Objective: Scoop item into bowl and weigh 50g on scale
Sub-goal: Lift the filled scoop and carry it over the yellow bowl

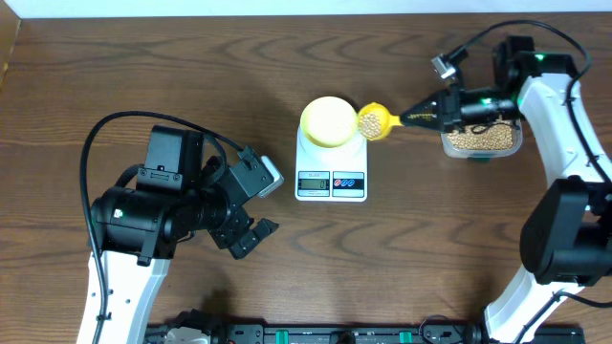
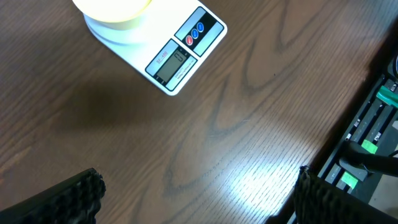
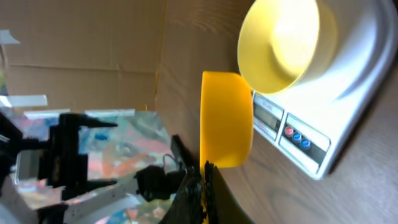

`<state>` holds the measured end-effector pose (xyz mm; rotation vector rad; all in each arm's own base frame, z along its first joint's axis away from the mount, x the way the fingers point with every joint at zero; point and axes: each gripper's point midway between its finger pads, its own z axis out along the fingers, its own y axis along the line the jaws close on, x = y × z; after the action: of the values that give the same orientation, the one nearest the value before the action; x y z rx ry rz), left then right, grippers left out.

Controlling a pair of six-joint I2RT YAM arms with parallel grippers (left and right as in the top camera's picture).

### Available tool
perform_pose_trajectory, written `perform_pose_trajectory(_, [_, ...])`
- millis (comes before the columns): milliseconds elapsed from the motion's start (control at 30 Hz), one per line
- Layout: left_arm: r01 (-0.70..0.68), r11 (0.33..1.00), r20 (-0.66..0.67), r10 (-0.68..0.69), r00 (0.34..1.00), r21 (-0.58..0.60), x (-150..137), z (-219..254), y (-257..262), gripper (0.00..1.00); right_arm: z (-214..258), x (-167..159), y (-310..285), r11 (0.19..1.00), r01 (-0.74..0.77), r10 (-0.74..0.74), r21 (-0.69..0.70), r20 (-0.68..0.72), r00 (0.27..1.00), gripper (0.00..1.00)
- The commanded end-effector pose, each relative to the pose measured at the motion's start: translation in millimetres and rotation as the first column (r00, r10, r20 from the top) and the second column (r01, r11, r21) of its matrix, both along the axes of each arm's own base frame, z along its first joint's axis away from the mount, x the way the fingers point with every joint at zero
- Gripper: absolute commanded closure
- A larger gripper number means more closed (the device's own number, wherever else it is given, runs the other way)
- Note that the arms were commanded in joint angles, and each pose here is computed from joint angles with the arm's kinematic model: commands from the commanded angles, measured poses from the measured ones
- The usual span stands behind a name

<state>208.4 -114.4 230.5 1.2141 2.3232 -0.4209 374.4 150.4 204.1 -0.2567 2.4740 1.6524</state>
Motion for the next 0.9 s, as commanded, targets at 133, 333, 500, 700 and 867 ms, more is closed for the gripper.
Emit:
perform_pose_trajectory(133, [0.008,1.000,0.031,-0.008,0.999,0.005,2,7,2,0.01,-12,13,34,0.998,0.011,-0.014,-0.059,-0.051,0.999,0.99])
perform_pose_trajectory(333, [0.008,1.000,0.031,-0.008,0.999,0.005,2,7,2,0.01,-26,16,47,0.987,-0.009,0.012,-0.159,0.015,1.000,0.99])
perform_pose_trajectory(500, [0.008,1.000,0.031,-0.008,0.999,0.005,2,7,2,0.01,-39,14,54,0.969,-0.019,0.028,-0.245,0.031,0.999,0.99])
perform_pose_trajectory(700, [0.008,1.000,0.031,-0.008,0.999,0.005,2,7,2,0.01,-35,21,63,0.973,-0.001,0.013,-0.232,0.051,0.999,0.99])
perform_pose_trajectory(867, [0.008,1.000,0.031,-0.008,0.999,0.005,2,7,2,0.01,-30,31,69,0.977,0.040,-0.029,-0.212,0.052,0.998,0.99])
